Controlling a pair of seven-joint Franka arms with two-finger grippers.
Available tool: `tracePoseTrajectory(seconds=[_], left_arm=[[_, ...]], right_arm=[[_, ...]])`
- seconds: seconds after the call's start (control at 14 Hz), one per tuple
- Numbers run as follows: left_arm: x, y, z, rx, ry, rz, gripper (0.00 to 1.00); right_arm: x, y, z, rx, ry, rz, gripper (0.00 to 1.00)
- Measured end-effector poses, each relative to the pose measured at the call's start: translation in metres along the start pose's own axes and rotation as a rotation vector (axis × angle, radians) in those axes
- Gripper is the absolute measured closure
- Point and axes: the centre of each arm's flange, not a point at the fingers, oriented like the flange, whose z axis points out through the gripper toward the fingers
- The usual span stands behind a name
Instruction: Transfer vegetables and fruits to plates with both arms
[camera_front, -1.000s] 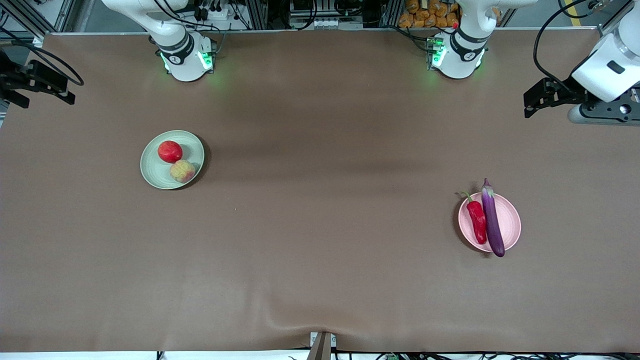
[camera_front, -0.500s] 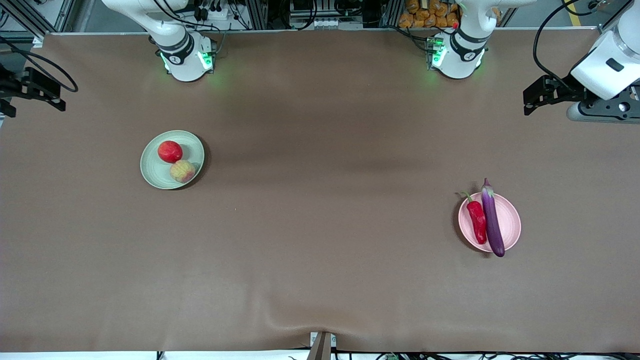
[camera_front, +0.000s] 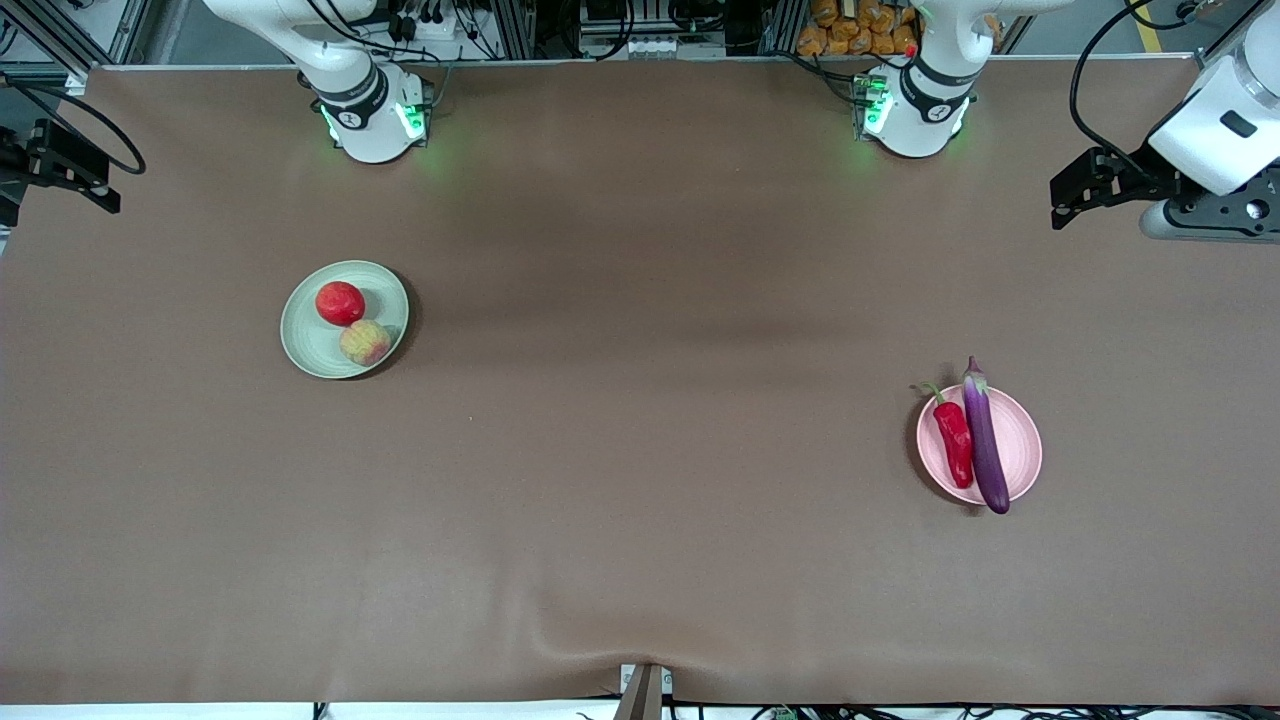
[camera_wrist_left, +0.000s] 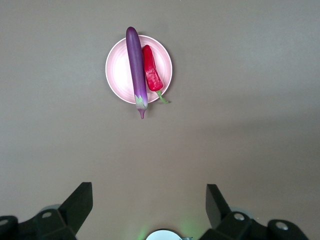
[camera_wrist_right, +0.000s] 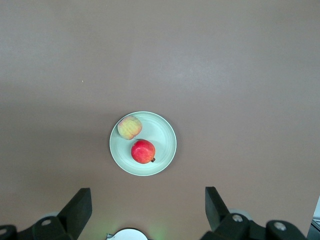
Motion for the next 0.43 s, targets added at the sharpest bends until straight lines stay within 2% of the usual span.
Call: tracePoseTrajectory(seconds=[0.43], left_arm=[[0.0,-0.0002,0.0001,-0.01,-0.001,-0.002,0.0]], right_arm=[[-0.0011,-0.0021,0.0012,0.018,-0.01,-0.002,0.0]])
